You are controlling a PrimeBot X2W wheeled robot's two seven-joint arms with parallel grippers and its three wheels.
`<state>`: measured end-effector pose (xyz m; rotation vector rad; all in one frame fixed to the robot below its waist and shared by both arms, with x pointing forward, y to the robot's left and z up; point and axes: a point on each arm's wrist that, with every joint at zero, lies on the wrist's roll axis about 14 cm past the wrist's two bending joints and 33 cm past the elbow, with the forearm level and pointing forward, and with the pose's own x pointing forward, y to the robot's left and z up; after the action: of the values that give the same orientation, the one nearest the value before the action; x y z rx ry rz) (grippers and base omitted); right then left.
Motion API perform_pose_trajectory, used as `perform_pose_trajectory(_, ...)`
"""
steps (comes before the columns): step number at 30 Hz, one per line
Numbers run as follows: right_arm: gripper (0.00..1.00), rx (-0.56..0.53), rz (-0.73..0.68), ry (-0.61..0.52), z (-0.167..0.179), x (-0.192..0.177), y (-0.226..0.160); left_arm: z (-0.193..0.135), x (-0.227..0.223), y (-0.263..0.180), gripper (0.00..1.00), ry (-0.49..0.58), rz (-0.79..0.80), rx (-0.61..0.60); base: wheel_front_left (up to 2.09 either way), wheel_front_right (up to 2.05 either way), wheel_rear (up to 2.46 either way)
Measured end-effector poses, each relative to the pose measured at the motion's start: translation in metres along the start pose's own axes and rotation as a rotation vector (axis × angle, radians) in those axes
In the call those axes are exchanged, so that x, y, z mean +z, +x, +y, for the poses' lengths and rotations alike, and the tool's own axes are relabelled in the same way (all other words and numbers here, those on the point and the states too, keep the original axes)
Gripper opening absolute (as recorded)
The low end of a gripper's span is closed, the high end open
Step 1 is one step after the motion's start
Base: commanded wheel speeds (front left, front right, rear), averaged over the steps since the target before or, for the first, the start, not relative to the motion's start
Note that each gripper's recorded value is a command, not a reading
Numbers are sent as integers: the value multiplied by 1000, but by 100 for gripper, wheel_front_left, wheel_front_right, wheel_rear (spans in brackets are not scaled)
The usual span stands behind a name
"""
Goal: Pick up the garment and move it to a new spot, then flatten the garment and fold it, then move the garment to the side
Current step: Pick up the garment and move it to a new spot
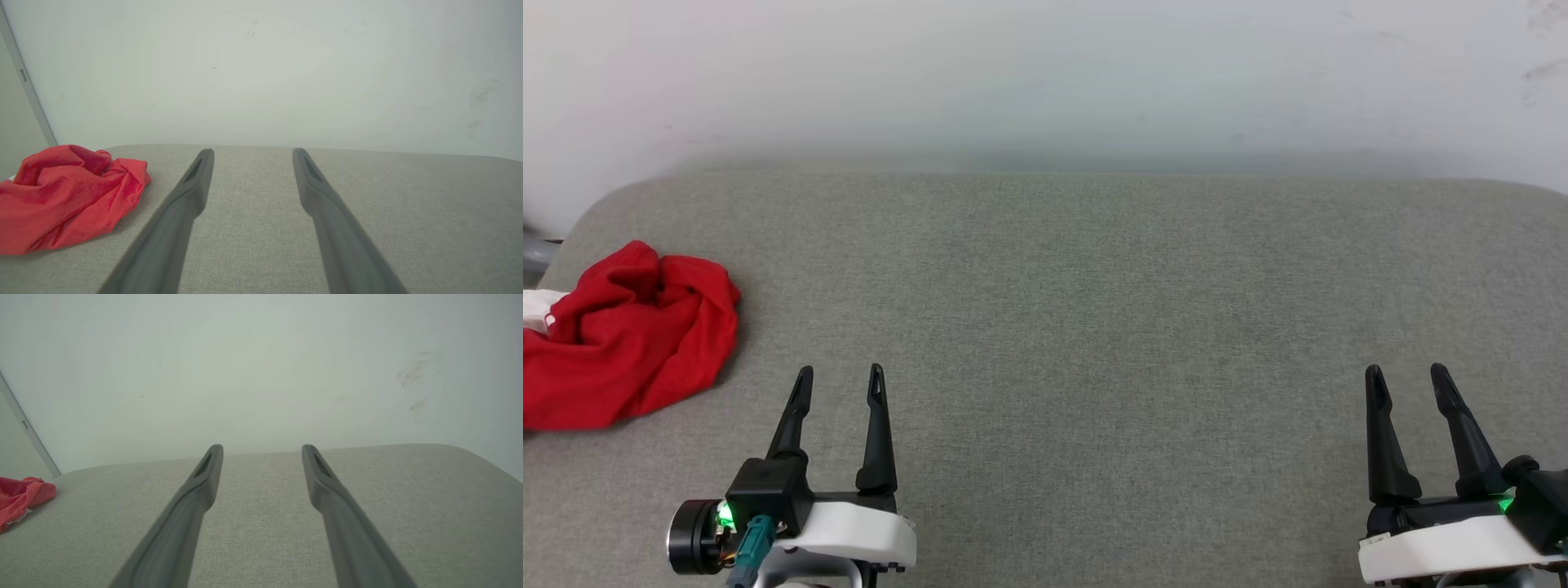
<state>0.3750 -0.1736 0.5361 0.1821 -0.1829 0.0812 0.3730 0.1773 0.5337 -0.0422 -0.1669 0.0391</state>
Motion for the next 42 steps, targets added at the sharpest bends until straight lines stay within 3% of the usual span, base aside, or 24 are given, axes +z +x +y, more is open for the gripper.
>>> perform_pose_trajectory(16, 100, 116, 32, 23, 38, -16, 21, 36, 3, -16, 100, 20, 2, 114, 0, 0, 0)
perform_pose_trajectory(42, 100, 446, 86, 68, 154, -49, 51, 133, 19, -88, 100, 68, 5, 463, 0, 0, 0)
